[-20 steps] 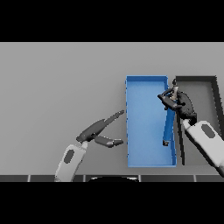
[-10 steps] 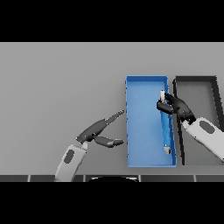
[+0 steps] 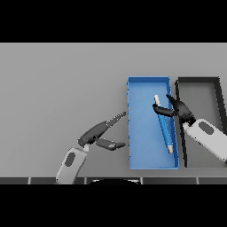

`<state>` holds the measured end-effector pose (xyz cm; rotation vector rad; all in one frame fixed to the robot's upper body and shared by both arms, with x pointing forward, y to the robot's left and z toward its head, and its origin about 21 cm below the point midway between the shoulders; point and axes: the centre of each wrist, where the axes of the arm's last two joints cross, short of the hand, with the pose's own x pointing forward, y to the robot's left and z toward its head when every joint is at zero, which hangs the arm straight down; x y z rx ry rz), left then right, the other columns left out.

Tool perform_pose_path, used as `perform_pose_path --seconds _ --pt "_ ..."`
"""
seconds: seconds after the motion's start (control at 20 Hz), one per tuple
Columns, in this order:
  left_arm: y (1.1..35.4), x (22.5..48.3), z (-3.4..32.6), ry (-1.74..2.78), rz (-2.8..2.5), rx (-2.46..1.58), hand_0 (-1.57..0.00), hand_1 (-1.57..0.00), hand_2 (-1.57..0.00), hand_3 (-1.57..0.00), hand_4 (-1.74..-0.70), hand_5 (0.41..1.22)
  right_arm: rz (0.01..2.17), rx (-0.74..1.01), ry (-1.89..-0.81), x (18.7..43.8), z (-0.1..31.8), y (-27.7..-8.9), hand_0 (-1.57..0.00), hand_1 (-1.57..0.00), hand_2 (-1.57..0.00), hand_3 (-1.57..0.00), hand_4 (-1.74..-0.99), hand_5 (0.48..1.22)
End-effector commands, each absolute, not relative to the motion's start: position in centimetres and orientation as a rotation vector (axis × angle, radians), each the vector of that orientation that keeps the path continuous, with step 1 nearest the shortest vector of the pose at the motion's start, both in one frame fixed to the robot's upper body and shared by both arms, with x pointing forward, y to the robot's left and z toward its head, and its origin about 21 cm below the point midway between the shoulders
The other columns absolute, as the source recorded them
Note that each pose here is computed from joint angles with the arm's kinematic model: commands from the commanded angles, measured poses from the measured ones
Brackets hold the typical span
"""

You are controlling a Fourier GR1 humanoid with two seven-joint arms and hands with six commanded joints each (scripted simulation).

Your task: Pick up the blue pipe and place it into the blue bin.

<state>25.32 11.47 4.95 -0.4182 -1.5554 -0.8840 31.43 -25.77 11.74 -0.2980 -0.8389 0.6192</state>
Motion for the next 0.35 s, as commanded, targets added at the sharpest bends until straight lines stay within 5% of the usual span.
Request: perform_pose_path --seconds 0.0,0.3 --pt "11.43 25.19 4.76 -1.554 -0.881 -0.422 0.00 0.00 0.00 0.00 -0.89 0.431 0.629 -0.298 -0.829 31.23 11.77 -25.75 -0.01 -0.01 -0.01 0.00 -1.020 0.666" --pt "12.08 25.16 4.55 -1.549 -0.878 -0.413 0.00 0.00 0.00 0.00 -0.88 0.431 0.641 -0.292 -0.824 31.63 12.30 -26.01 -0.01 -0.01 -0.01 0.00 -1.022 0.643"
